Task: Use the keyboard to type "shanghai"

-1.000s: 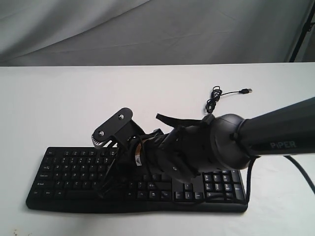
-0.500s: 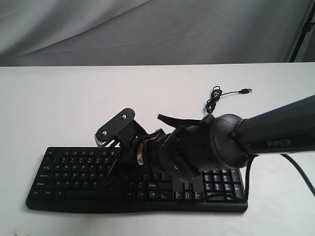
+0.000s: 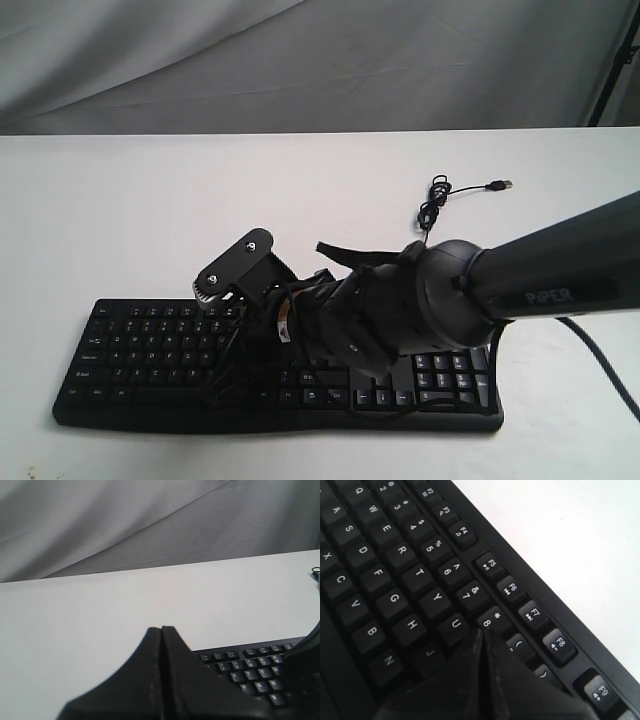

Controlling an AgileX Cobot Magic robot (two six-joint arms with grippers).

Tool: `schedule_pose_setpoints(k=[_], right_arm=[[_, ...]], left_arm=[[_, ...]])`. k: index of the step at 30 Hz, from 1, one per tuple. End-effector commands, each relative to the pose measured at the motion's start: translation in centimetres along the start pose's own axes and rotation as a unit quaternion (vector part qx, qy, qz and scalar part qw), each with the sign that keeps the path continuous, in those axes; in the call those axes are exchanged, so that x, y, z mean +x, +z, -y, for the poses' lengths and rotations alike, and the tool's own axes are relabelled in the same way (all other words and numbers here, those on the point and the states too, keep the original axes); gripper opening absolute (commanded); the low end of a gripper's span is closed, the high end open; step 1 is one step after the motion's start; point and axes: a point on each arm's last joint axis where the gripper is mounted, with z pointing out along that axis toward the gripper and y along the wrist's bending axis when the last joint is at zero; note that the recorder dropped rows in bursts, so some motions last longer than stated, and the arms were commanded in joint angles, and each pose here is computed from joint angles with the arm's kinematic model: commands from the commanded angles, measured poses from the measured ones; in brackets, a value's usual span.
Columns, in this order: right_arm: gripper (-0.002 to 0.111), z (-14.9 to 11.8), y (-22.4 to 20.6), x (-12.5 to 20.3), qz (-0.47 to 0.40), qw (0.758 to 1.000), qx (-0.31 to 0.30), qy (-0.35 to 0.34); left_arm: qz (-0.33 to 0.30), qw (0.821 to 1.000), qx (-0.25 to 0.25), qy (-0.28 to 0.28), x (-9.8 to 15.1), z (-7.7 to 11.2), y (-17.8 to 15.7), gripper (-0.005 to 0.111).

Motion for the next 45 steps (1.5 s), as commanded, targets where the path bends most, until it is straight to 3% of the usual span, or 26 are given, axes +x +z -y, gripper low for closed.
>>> schedule_pose_setpoints(k=[1, 10, 17, 26, 30, 38, 45], right_arm=[[0.0, 0.2, 0.1, 0.1, -0.009, 1.0, 0.002, -0.002], [0.0, 0.3, -1.9, -1.3, 0.005, 1.0, 0.004, -0.011], [0.0, -0.1, -7.3, -2.3, 0.044, 0.999, 0.004, -0.026], [0.0, -0.5, -15.1, 5.0, 0.159, 0.987, -0.009, 0.026], [0.0, -0.3, -17.0, 7.6, 0.141, 0.987, -0.003, 0.081], [0.0, -0.2, -19.2, 10.7, 0.142, 0.984, 0.0, 0.107], [0.0, -0.2, -23.1, 12.7, 0.24, 0.965, -0.007, 0.104]], left_arm=[[0.002, 1.0, 0.002, -0.001, 0.1, 0.0, 0.0, 0.0], [0.002, 1.0, 0.002, -0.001, 0.1, 0.0, 0.0, 0.0], [0.002, 1.0, 0.002, -0.001, 0.1, 0.0, 0.0, 0.0], [0.002, 1.0, 0.002, -0.001, 0.1, 0.0, 0.0, 0.0], [0.002, 1.0, 0.002, -0.001, 0.1, 0.0, 0.0, 0.0], [0.002, 1.0, 0.002, -0.001, 0.1, 0.0, 0.0, 0.0], [0.002, 1.0, 0.002, -0.001, 0.1, 0.0, 0.0, 0.0]])
